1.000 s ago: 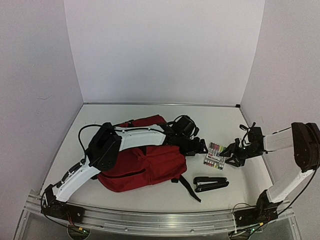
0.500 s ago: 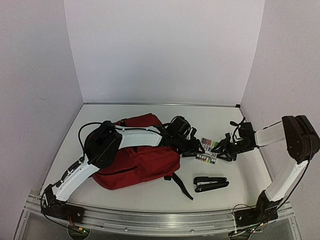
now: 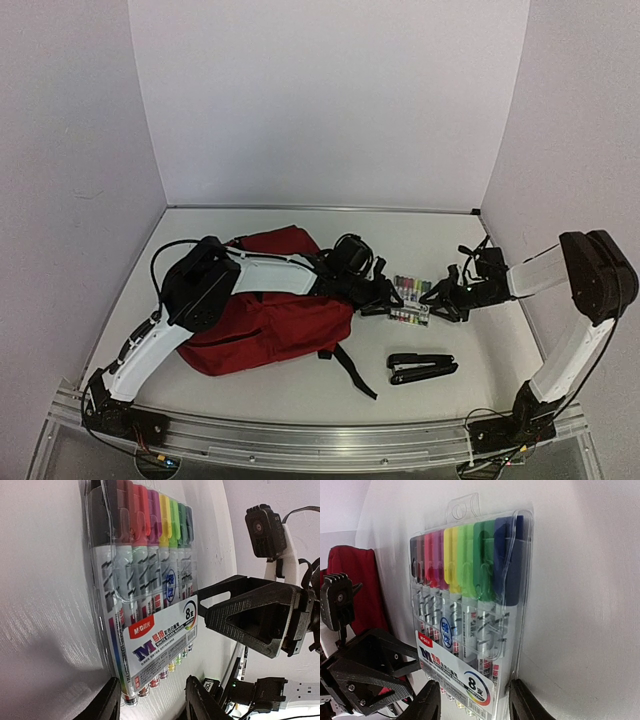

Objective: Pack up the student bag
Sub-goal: Adjust the stationery at the center of the board.

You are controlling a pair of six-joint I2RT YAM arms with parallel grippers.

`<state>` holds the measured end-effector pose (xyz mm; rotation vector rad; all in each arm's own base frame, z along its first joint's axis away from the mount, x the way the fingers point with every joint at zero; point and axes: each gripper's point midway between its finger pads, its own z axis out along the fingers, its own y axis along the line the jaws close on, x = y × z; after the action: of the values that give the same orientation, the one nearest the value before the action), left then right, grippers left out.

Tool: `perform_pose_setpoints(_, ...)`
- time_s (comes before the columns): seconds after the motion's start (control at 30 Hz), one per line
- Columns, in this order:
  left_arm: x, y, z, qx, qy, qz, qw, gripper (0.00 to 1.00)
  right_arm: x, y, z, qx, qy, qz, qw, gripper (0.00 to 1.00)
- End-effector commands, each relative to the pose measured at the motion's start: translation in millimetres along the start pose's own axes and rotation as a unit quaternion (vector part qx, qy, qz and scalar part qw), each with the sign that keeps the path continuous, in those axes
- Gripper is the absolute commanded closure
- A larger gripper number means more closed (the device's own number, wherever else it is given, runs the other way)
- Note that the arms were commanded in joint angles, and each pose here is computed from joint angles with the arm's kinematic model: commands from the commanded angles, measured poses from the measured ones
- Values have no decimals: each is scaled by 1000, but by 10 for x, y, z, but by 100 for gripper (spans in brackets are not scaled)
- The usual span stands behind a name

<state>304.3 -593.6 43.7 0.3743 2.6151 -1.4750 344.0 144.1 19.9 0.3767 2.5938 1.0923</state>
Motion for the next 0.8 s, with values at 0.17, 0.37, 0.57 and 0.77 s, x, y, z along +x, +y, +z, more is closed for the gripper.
perform_pose_setpoints(0.17, 37, -886, -279, 95, -14, 47, 994, 56, 425, 270, -192, -44, 44, 34, 998, 56)
perform_pose_setpoints(0.37, 257, -956, -313, 97, 6, 42, 994, 57, 500, 439, -458, -51, 29, 29, 998, 55)
perform_pose_setpoints(0.57, 502, -1127, -393, 107, 18, 41, 993, 57, 684, 492, -646, -52, 29, 34, 998, 55)
perform_pose_setpoints(0.77, 796, -1251, -403, 108, 33, 41, 993, 57, 946, 473, -830, -45, 31, 42, 998, 56)
